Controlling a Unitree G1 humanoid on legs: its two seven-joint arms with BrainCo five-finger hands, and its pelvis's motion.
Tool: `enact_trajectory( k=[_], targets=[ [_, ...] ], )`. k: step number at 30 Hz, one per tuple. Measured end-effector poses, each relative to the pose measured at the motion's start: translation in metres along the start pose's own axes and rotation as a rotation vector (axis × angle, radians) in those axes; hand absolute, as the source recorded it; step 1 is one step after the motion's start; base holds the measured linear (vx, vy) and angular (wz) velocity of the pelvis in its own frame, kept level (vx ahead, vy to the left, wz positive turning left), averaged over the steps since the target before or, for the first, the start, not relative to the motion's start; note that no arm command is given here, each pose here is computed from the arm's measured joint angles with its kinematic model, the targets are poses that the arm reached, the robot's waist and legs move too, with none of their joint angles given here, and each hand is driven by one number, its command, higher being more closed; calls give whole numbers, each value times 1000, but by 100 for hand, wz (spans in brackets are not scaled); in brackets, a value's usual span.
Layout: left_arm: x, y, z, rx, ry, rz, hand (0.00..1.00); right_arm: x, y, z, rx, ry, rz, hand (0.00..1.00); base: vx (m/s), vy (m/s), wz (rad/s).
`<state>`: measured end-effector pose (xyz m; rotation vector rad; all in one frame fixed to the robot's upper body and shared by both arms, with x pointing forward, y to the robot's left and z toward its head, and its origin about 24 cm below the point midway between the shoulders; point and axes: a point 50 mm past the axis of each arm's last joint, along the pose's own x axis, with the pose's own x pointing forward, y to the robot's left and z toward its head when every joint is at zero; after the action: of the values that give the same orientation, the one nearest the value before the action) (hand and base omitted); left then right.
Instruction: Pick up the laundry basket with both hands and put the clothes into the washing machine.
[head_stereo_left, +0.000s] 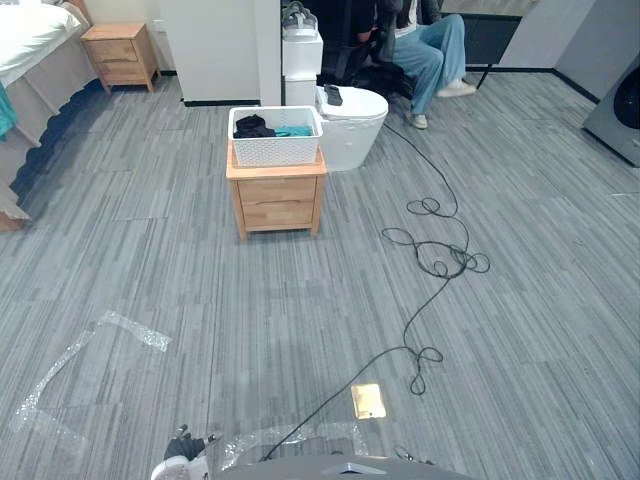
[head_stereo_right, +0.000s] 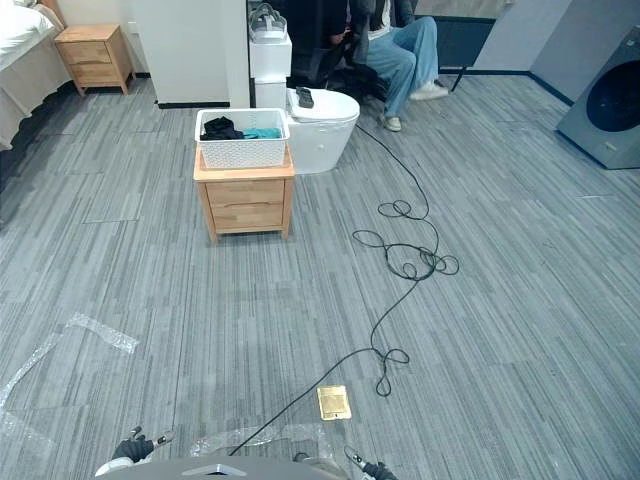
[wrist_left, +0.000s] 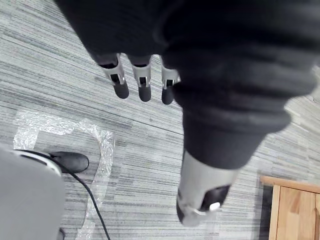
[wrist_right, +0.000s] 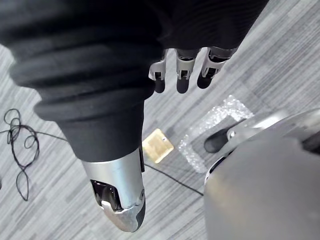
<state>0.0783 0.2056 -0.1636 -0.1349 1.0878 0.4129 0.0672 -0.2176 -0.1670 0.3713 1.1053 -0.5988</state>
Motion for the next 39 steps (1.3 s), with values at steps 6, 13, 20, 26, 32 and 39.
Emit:
enact_trajectory(
  k=[6, 13, 20, 26, 32, 39],
  targets=[
    [0, -7, -1, -43, 11, -14, 0, 1, 3, 4, 0, -11, 8, 0, -47, -34, 0],
    [0, -7, -2, -47, 16, -23, 0, 1, 3, 4, -1, -10, 9, 0, -43, -24, 0],
    [0, -7, -2, -49, 19, -22, 0, 1, 4, 4, -4, -10, 10, 0, -9, -10, 1],
    [1, -6, -2, -56, 22, -19, 0, 1, 6, 3, -12, -8, 15, 0, -43, -29, -2],
    [1, -4, 0, -53, 18, -16, 0, 1, 9, 4, -20, -9, 24, 0, -25, -16, -2],
    [3, -5, 6, -48, 3, -19, 0, 2, 12, 9, 4, -23, 30, 0, -19, -3, 13]
  ],
)
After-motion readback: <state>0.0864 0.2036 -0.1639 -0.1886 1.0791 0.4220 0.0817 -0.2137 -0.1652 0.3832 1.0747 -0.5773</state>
